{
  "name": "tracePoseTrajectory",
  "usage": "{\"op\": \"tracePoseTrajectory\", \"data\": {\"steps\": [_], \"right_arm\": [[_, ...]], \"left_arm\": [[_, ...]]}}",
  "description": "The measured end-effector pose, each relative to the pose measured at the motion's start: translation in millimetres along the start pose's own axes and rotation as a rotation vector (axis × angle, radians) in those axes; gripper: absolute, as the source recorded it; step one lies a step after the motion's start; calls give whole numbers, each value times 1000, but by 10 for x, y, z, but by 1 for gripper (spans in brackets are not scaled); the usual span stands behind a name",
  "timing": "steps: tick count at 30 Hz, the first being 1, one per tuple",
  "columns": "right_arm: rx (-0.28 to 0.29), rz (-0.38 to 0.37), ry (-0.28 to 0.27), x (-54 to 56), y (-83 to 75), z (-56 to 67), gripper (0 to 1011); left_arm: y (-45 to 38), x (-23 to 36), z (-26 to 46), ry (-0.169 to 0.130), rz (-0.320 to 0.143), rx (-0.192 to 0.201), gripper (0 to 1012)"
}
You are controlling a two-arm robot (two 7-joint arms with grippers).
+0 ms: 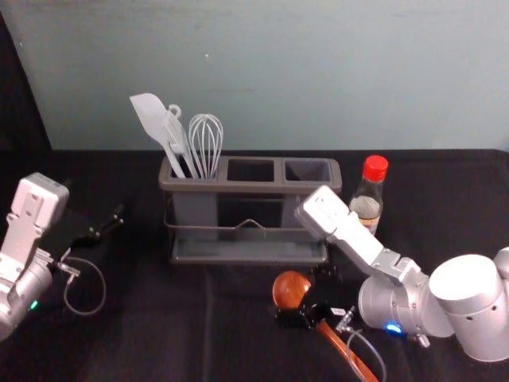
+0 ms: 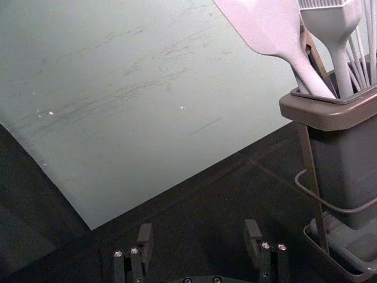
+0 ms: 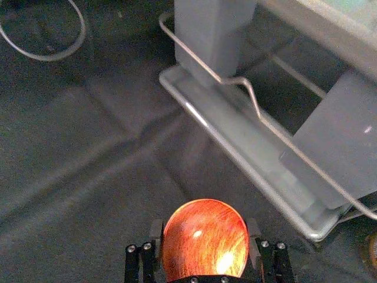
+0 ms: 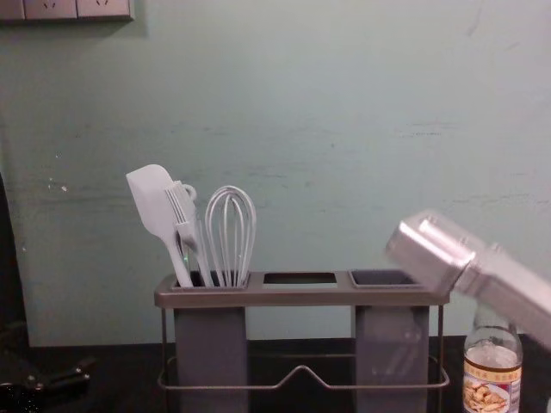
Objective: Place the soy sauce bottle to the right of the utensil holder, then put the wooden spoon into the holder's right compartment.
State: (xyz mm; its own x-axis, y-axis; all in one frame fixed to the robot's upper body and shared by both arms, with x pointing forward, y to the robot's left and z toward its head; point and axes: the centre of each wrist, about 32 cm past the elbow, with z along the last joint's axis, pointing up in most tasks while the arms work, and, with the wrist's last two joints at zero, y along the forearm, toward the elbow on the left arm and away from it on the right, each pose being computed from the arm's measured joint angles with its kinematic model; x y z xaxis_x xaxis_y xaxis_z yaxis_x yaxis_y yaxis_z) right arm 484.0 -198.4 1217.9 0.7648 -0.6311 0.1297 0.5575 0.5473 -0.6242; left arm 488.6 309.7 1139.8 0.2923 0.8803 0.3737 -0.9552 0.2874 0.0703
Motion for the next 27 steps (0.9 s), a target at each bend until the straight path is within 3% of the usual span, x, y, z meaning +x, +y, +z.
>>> {"op": "tracePoseTrajectory", "data": {"steps": [7, 12, 15, 21, 27], "right_arm": [[78, -9, -22, -59, -185, 48, 839], [186, -23, -24, -69, -331, 61, 840], [347, -41, -49, -58, -485, 50, 840], [539, -65, -110, 27, -658, 45, 839], [734, -89, -177, 184, -856, 87, 840]], "left_arm": [[0, 0, 0, 0, 0, 0, 1011], [0, 0, 0, 0, 0, 0, 1011], [0, 0, 0, 0, 0, 0, 1011], [0, 0, 0, 0, 0, 0, 1012], [0, 0, 0, 0, 0, 0, 1011]]}}
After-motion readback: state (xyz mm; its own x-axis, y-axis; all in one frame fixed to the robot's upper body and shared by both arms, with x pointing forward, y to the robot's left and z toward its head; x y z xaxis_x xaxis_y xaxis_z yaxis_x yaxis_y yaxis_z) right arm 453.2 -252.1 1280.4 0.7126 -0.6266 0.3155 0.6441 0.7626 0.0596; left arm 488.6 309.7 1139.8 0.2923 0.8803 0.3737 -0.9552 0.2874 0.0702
